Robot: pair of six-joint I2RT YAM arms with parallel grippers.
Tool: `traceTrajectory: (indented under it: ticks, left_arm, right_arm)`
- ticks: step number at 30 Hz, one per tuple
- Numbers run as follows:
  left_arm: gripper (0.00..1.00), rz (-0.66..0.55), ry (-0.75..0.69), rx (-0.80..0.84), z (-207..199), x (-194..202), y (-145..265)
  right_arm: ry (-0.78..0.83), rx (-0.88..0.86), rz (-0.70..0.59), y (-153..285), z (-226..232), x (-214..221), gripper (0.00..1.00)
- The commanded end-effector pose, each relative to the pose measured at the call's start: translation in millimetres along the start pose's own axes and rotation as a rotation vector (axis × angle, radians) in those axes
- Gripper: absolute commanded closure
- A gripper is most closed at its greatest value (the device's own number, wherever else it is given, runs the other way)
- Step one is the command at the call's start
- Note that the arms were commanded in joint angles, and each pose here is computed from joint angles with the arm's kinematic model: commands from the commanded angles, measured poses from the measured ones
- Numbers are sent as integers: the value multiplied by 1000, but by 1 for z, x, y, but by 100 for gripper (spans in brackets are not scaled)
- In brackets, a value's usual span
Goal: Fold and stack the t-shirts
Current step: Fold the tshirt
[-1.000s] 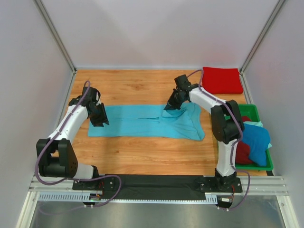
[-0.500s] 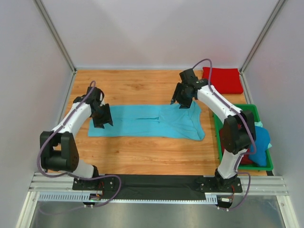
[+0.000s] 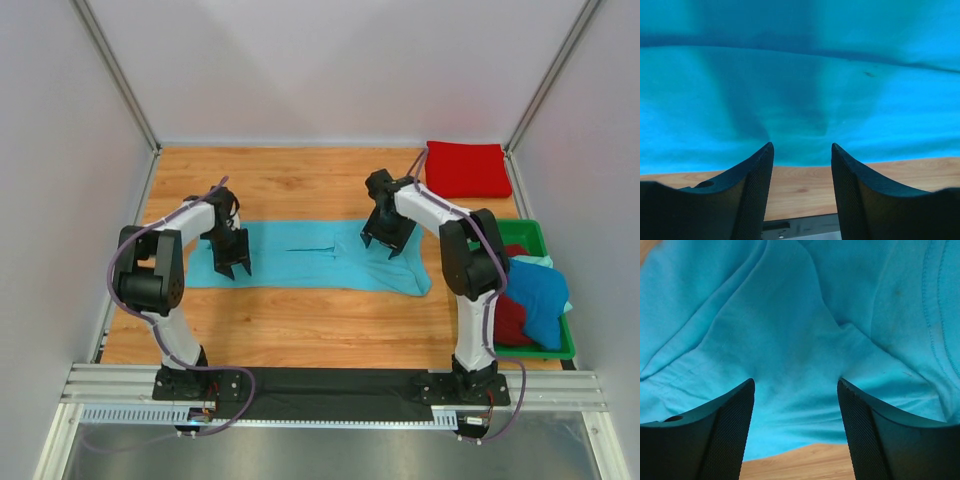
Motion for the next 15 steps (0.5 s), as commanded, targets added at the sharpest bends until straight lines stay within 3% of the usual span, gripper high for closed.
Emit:
traceTrajectory:
  ticks: [1,6,13,15]
  left_arm:
    - [43,93,38,1,3,13,-18]
    - [43,177,50,-15,-1,26,-30]
    - [44,251,20,17,-39,62,-33]
    - [44,279,39,74,-55,77,-35]
  right_arm:
    - [-24,33,-83,-11,9,-13,32]
    - [84,118,-116,-45,23,-35,33]
    - [263,38,-223,-63,65,-82,33]
    - [310,-39,-301,-49,85,-105,33]
Point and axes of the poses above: each gripper's point midway between its finger pads, its own y axis back along the fingers, its own z axis along the line the jaws close on, x = y × z, the point moved 10 cm from there along y, back along the fingers, and after that the axes turned 9 degrees about y, right-handed, at the moved point
